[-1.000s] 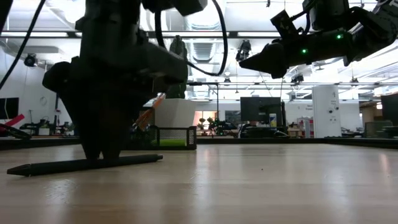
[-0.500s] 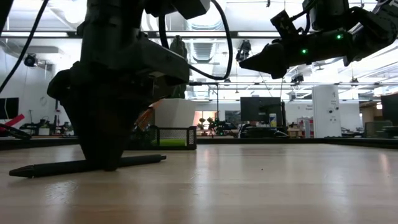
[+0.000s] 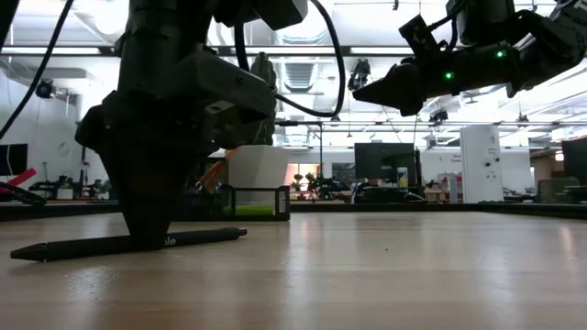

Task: Pick and place office supplies into organizer
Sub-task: Put the black pen into the black desk organizer

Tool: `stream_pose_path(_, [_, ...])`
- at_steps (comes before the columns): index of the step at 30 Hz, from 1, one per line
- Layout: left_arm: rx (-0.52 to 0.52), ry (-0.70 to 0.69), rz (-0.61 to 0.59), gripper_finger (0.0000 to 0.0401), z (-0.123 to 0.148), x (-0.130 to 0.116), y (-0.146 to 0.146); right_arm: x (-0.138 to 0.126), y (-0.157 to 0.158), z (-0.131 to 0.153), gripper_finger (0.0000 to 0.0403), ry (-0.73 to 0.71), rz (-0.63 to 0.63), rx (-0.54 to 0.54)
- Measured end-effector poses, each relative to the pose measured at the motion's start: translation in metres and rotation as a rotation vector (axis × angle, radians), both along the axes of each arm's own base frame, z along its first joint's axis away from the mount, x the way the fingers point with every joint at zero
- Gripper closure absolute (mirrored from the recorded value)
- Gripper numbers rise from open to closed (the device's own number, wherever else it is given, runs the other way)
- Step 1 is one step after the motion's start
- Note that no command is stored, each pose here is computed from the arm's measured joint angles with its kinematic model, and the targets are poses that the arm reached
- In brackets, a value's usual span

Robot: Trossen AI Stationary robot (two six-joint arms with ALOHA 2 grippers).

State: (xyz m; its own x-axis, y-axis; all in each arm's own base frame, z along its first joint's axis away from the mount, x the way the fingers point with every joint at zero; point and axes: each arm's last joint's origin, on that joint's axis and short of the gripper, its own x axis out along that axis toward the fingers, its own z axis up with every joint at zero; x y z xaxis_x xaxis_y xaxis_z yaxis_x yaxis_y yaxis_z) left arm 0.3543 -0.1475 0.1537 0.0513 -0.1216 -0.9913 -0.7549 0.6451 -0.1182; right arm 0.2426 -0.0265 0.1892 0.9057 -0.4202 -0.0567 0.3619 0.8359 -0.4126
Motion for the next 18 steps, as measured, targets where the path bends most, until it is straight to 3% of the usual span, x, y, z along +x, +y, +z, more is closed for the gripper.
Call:
stream_pose_path(8, [-0.021,-0.017,-0.04,0.039,0.004,0.0,0.0,0.0,0.0,0.0,0.0355,0.0,0.0,0.0])
stream_pose_path(18, [0.026,-0.14,-0.05,0.0391,0.035,-0.002,0.003,0.0,0.0,0.0,0.0355,0.007,0.001,-0.014])
